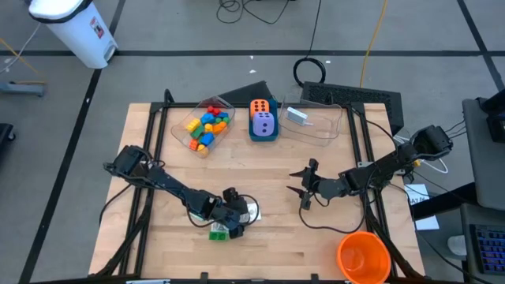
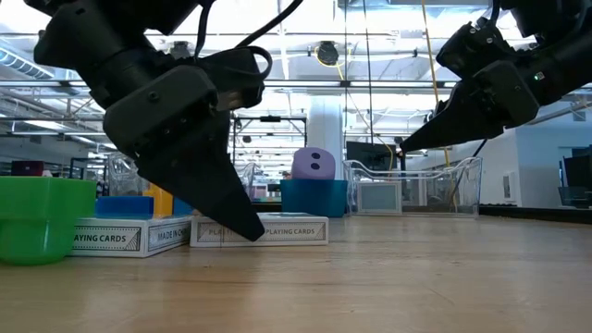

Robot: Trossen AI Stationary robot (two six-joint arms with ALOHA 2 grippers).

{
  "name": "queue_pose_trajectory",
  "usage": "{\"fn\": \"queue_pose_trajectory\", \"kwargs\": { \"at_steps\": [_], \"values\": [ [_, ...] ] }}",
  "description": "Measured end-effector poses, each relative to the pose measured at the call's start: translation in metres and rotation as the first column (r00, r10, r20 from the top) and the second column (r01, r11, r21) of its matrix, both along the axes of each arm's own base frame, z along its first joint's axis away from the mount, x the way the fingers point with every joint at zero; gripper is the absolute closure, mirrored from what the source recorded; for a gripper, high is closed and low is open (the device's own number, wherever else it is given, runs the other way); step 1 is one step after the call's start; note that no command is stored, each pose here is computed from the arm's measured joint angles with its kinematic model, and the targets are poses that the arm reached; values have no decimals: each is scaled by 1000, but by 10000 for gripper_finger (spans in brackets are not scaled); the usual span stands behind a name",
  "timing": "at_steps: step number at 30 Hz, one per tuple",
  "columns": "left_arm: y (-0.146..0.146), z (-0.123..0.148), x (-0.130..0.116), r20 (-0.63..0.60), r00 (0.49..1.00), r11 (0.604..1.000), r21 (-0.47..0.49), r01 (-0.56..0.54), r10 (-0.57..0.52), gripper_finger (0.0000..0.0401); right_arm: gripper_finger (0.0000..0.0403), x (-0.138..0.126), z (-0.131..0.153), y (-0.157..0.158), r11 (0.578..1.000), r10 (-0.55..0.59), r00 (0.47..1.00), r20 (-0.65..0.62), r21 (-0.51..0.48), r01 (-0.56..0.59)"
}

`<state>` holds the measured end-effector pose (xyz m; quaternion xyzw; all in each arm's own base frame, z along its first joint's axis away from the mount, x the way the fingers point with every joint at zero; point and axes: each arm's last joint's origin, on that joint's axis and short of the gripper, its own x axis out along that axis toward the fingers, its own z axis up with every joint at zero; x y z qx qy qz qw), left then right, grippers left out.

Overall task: Pick & Place Toys
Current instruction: Put the brown playing cards into the right transparent bin

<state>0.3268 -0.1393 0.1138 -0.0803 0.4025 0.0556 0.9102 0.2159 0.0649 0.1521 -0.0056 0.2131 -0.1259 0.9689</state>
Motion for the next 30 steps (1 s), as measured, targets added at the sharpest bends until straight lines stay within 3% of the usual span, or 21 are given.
{"fn": "queue_pose_trajectory", "kwargs": {
  "at_steps": [8, 16, 22, 26, 30],
  "values": [
    [5, -2, -1, -35, 999, 1000, 10, -15, 16, 8, 193, 0, 0, 0, 1000, 0, 1000, 2, 1, 0],
    [9, -1, 1, -33, 999, 999, 52, 17, -15, 102, 193, 0, 0, 0, 1000, 0, 1000, 3, 1, 0],
    [12, 5, 9, 42, 995, 995, 57, 86, -88, 103, 193, 1, 2, 1, 1000, 9, 1000, 22, -8, -9],
    [26, 23, 10, 52, 993, 994, 34, 107, -109, 103, 193, 5, 9, 5, 989, 145, 987, 73, 4, -146],
    [52, 44, 9, 42, 994, 994, -40, 103, -102, 90, 193, 8, 21, 14, 939, 340, 923, 180, -7, -344]
  ]
}}
